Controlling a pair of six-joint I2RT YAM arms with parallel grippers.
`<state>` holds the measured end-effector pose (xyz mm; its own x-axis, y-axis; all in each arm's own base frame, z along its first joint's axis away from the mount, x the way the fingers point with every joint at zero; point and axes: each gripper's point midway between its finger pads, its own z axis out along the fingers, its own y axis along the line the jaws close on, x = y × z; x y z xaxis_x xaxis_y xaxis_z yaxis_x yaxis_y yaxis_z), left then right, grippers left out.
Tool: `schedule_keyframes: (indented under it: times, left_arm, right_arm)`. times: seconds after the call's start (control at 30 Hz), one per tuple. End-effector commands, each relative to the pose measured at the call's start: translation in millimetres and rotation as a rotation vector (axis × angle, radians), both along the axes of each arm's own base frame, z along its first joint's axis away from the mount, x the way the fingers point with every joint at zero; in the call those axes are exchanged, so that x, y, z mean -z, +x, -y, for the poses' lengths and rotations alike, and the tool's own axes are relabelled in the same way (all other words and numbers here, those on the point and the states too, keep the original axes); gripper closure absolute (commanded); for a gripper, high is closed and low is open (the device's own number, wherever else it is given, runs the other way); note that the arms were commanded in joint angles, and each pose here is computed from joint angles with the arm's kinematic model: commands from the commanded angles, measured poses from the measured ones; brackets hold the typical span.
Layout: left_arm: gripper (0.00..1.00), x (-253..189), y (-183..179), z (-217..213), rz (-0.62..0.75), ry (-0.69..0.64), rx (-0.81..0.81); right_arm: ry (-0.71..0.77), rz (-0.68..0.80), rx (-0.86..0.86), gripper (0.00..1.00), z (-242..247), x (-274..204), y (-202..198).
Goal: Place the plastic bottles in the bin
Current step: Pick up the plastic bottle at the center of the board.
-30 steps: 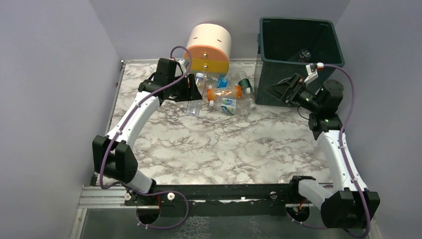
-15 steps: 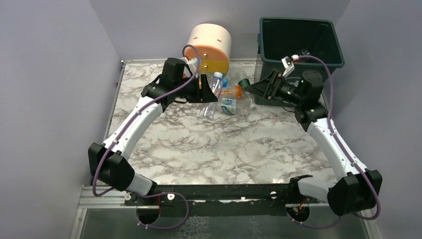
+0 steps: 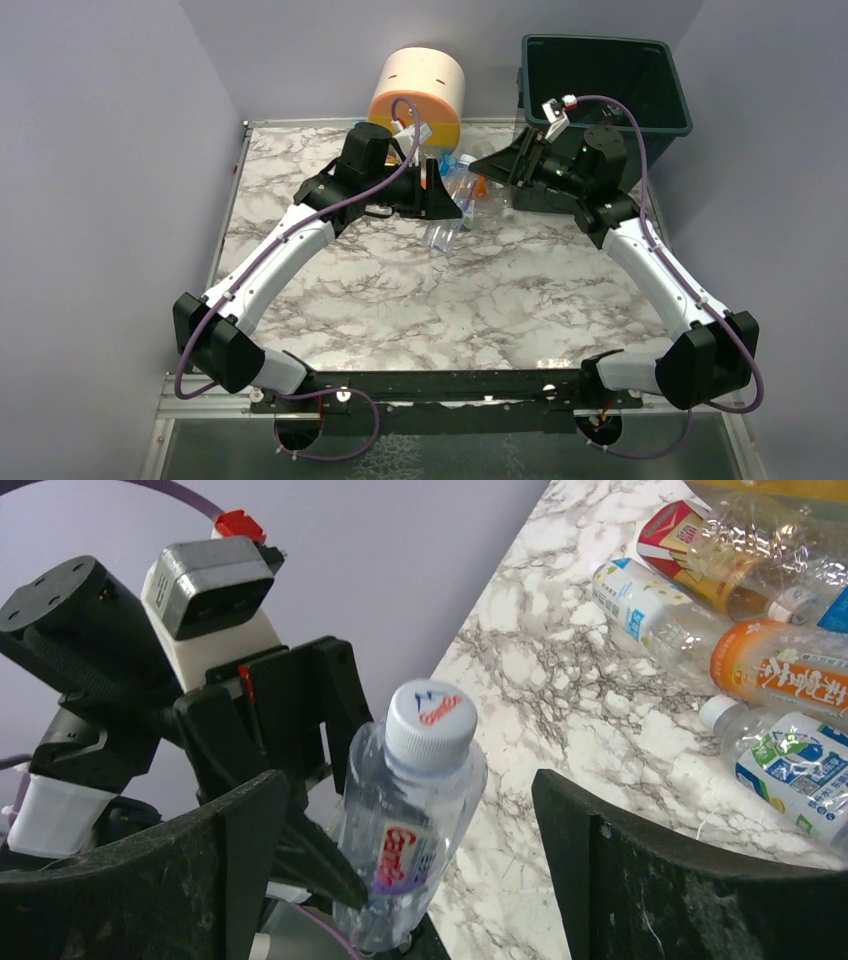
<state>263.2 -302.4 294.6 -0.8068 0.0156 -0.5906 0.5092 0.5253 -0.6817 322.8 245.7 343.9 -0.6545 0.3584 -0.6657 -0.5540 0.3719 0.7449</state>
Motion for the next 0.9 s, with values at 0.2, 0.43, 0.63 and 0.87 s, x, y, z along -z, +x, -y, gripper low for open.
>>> schedule_keyframes:
  times: [0.2,0.43,0.63,0.87]
  left_arm:
    - [0.45,-23,-21,16,0.055,-0.051,0.055]
    - [0.45,-22,-19,19,0.057,-0.049,0.058]
    - [0.45,-22,-17,22,0.06,-0.052,0.058]
    - [0.45,-23,-16,24,0.062,-0.054,0.057]
  right_arm:
    - [0.015,0.086,0.011,0.17,-10,-25,16]
    - [0.015,0.085,-0.001,0.3,-14,-22,14]
    - [0.013,0.079,-0.006,0.35,-14,-16,10]
    - [0.014,0.074,-0.015,0.44,-16,-13,8]
